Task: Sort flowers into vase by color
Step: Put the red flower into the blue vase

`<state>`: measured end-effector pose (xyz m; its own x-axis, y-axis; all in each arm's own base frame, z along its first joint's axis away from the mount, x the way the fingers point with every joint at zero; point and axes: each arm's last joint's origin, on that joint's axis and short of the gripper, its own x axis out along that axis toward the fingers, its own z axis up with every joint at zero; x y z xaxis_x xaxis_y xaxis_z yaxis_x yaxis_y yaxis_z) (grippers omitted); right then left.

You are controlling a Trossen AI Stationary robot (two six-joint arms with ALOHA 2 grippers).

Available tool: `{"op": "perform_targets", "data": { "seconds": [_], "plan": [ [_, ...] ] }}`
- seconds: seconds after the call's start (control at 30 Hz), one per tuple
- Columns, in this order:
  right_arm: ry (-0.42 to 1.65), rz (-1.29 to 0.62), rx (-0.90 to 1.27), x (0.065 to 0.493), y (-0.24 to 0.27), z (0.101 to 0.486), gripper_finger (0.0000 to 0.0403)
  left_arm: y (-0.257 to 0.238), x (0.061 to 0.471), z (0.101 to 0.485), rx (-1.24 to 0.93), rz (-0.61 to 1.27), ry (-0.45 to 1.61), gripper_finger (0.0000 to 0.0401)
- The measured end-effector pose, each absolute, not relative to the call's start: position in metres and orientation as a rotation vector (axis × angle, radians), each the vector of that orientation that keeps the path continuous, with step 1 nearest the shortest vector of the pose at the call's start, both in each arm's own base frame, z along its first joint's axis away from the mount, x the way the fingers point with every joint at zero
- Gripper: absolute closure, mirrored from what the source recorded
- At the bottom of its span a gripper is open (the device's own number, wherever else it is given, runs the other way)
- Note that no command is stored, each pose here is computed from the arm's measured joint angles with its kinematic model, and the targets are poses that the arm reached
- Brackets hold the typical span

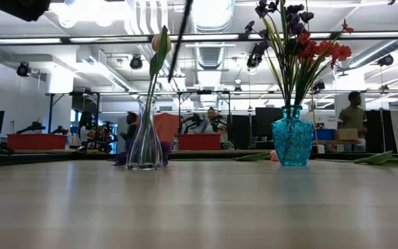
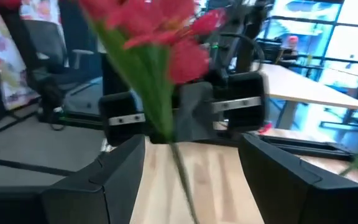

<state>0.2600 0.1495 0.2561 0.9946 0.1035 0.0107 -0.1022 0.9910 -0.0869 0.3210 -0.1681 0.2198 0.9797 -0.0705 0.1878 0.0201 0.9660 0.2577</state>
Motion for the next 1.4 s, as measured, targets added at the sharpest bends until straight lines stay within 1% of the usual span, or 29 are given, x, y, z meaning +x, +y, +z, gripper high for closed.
{"op": "perform_targets", "data": {
  "seconds": [0.17, 0.33, 0.6, 0.67, 0.73, 0.83, 1.0, 1.03, 1.13, 1.23, 1.33, 1.4],
  "plan": [
    [-0.051, 0.121, -0.078, 0.267, 0.153, 0.250, 0.0152, -0.167, 0.332, 0.215, 0.268, -0.030, -0.185, 0.0401],
    [-0.092, 0.167, -0.068, 0.270, 0.157, 0.248, 0.0152, -0.162, 0.338, 0.221, 0.245, -0.009, -0.203, 0.0401],
    [-0.109, 0.142, -0.068, 0.281, 0.156, 0.252, 0.0157, -0.152, 0.347, 0.221, 0.219, 0.017, -0.180, 0.0401],
    [-0.100, 0.131, -0.069, 0.285, 0.153, 0.250, 0.0168, -0.151, 0.347, 0.220, 0.224, 0.019, -0.169, 0.0401],
    [-0.096, 0.118, -0.051, 0.287, 0.150, 0.250, 0.0190, -0.150, 0.348, 0.220, 0.223, 0.023, -0.173, 0.0400],
    [-0.100, 0.104, -0.021, 0.290, 0.146, 0.251, 0.0244, -0.149, 0.348, 0.222, 0.216, 0.026, -0.186, 0.0389],
    [-0.097, 0.099, -0.021, 0.289, 0.144, 0.251, 0.0370, -0.149, 0.347, 0.222, 0.211, 0.025, -0.186, 0.0351],
    [-0.093, 0.096, -0.023, 0.289, 0.144, 0.252, 0.0380, -0.149, 0.347, 0.222, 0.209, 0.026, -0.183, 0.0340],
    [-0.062, 0.044, -0.011, 0.285, 0.140, 0.257, 0.0388, -0.148, 0.345, 0.226, 0.219, 0.030, -0.140, 0.0295],
    [0.020, -0.030, 0.008, 0.275, 0.132, 0.271, 0.0391, -0.144, 0.339, 0.235, 0.242, 0.023, -0.068, 0.0244],
    [0.141, -0.164, 0.014, 0.260, 0.117, 0.289, 0.0392, -0.133, 0.338, 0.237, 0.266, 0.034, 0.019, 0.0200],
    [0.229, -0.252, 0.010, 0.245, 0.101, 0.299, 0.0392, -0.124, 0.340, 0.237, 0.289, 0.059, 0.052, 0.0178]
  ]
}}
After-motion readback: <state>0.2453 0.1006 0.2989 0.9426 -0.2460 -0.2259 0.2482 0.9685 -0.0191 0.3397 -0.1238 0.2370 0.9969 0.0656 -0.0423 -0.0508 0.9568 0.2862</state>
